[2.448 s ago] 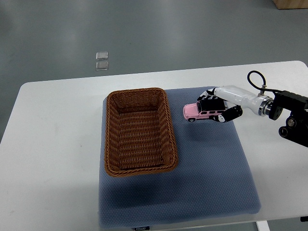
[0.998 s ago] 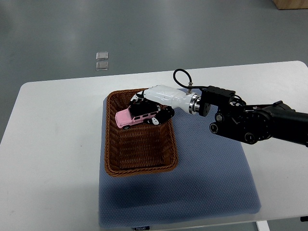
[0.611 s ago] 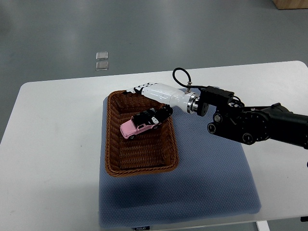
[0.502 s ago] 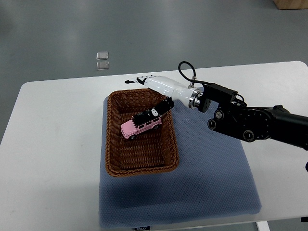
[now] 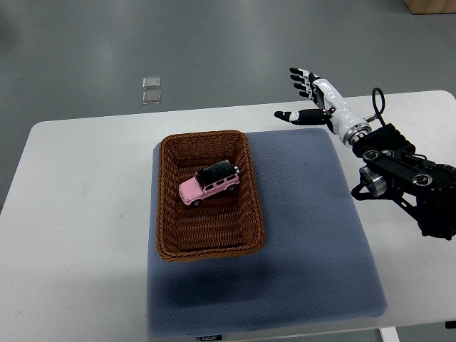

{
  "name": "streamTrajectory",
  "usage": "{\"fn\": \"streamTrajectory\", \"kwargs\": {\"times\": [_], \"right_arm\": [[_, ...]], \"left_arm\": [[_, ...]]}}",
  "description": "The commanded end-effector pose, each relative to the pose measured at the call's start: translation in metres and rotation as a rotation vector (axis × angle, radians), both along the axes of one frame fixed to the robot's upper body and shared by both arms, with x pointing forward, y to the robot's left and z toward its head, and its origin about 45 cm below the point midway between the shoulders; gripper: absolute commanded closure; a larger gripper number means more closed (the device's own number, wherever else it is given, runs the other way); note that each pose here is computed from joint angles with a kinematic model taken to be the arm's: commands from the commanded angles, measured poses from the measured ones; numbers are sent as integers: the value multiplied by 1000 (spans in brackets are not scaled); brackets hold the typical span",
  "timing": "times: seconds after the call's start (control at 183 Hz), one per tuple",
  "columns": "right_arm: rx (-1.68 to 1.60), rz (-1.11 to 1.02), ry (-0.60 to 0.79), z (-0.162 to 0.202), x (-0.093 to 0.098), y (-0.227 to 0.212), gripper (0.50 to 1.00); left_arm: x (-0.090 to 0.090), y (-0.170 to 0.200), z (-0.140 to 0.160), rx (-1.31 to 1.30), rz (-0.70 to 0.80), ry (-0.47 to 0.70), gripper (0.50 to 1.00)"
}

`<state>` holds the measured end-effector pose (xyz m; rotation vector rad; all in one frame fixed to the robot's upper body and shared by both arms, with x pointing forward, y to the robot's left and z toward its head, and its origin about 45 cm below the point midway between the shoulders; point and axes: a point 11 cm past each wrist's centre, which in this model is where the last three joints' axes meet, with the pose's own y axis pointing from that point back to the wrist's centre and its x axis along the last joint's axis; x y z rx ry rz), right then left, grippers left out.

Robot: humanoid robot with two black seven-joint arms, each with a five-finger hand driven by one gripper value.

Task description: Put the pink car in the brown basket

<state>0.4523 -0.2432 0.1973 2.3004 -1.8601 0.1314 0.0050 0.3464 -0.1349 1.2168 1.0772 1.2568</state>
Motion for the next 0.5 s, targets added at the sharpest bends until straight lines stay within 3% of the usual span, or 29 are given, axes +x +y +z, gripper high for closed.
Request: {"fn": "streamTrajectory", "kwargs": {"times": [0.0, 0.267, 0.496], "right_arm": [[163, -99, 55, -4, 0, -15, 587], [507, -213, 155, -6, 2, -30, 583], [541, -253, 159, -10, 1, -37, 583]], "left_arm": [[0, 0, 0, 0, -2, 0, 500], [0, 0, 0, 0, -2, 0, 500], [0, 0, 0, 2, -2, 0, 500]]}}
